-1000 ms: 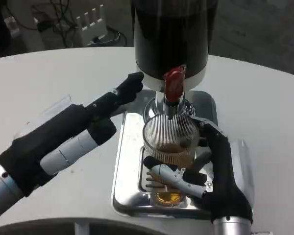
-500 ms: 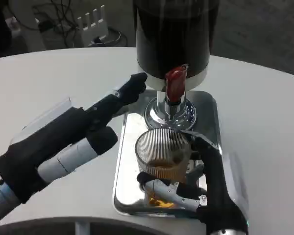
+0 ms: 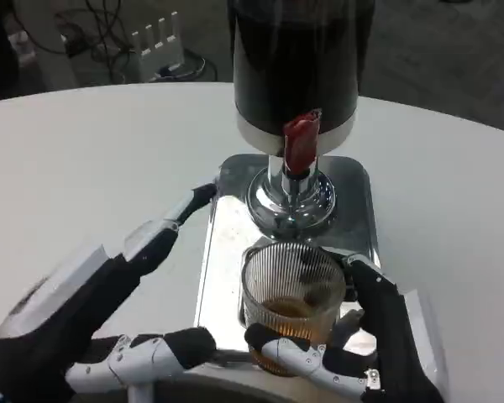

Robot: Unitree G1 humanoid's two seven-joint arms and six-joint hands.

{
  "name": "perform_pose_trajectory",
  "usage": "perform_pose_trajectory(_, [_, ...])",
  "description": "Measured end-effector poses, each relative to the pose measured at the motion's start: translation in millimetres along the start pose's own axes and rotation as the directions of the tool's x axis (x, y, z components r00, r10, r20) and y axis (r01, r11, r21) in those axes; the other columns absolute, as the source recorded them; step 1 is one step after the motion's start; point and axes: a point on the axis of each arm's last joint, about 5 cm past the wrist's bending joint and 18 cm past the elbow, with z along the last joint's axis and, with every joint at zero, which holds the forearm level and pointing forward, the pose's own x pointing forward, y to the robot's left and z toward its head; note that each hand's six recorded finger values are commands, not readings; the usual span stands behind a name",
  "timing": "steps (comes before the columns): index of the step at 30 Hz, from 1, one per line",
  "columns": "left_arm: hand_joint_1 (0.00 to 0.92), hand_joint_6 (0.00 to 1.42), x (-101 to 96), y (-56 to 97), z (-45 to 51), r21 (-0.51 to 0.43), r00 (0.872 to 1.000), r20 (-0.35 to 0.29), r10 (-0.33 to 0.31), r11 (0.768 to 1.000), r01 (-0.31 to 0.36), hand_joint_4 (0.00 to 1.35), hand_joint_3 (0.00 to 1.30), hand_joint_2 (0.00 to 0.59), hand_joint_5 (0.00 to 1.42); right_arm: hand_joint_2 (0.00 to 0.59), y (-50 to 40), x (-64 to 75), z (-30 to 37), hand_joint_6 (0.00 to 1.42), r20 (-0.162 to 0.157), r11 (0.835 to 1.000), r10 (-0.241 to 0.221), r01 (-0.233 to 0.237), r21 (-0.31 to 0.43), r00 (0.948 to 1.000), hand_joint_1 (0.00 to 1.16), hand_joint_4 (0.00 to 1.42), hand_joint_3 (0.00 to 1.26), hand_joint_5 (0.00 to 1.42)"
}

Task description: Grasp the cup under the faucet to collect the drink, then remove the cup.

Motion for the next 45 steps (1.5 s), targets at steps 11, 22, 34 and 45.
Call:
perform_pose_trajectory(11, [0.0,0.0,-17.5,-17.8,-10.1,0.278,0.996,-0.051,-0.069,0.957,0.08,0.0,0.0,0.012,0.0,0.129,-22.9,2.4,13.1,1.02,0.047,1.0,0.025,-0.024,-0.005,0.9986,0.95,0.9,0.81,1.05])
perform_pose_trajectory(22, [0.0,0.0,-18.3,-23.4,-2.1,0.396,0.991,-0.099,-0.086,0.91,0.118,0.0,0.0,0.019,0.0,0.127,-44.7,-4.5,16.8,1.02,0.055,0.999,0.02,-0.018,-0.04,0.9983,0.95,0.9,0.81,1.05])
perform_pose_trajectory(34, [0.0,0.0,-13.4,-23.9,11.8,0.439,0.988,-0.138,-0.064,0.891,0.119,0.0,0.0,0.029,0.0,0.127,-53.2,-8.2,22.1,1.02,0.074,0.998,0.022,-0.018,-0.059,0.997,0.95,0.9,0.81,1.05])
perform_pose_trajectory(45, [0.0,0.0,-12.5,-24.5,17.2,0.437,0.987,-0.143,-0.07,0.89,0.127,0.0,0.0,0.043,0.0,0.127,-58.2,-12.1,20.1,1.02,0.052,0.998,0.009,-0.005,-0.067,0.9986,0.95,0.9,0.81,1.05])
